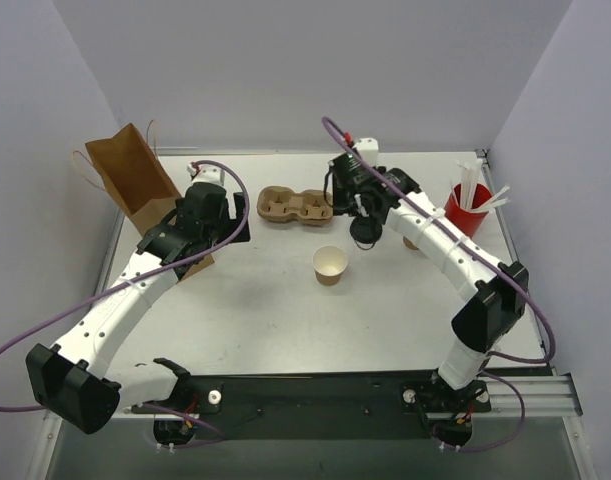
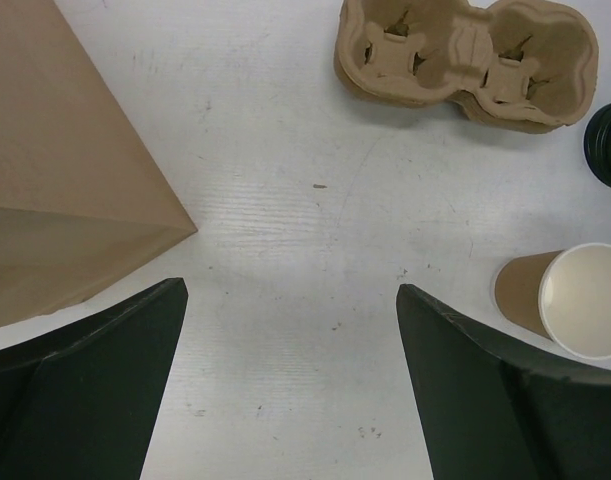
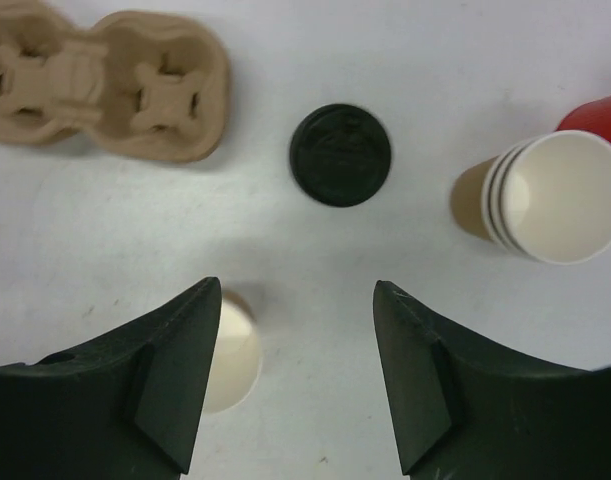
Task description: Pack the takeout coffee
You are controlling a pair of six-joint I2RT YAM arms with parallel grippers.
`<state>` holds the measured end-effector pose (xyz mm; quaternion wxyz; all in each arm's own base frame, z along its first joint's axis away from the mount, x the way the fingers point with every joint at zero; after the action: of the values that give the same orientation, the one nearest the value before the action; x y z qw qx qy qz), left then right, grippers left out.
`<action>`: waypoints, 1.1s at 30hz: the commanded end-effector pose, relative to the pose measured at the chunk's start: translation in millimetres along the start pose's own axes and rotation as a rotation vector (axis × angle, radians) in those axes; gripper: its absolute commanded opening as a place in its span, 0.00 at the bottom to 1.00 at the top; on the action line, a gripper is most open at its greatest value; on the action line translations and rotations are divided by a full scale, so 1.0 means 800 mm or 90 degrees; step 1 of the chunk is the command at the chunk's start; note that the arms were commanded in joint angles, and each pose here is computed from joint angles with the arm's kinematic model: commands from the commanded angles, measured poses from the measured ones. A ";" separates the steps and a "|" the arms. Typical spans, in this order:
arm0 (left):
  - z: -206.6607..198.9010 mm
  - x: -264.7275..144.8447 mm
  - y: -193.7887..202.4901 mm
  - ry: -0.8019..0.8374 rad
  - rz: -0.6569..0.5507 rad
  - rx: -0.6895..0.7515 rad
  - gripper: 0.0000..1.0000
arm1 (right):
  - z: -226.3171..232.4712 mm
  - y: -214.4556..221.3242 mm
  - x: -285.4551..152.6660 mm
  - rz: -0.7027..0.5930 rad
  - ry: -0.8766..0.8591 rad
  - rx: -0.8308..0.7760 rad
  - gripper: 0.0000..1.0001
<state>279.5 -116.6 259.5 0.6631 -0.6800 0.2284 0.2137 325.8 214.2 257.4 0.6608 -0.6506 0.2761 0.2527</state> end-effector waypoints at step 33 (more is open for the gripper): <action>-0.019 0.006 -0.005 0.077 -0.022 0.001 0.97 | -0.085 0.051 0.257 0.170 0.076 0.091 0.79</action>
<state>278.3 -129.9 251.5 0.6537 -0.6824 0.2711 0.1830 441.1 147.6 82.0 0.6439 -0.5777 0.4115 0.2870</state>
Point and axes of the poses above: each gripper's point midway between its finger pads, its own x axis out along the fingers, its own z axis along the line the jaws close on, y = z × x, the point moved 5 cm from there along -x, back along the fingers, and after that the axes turned 6 degrees about x, right-handed, at the moved point
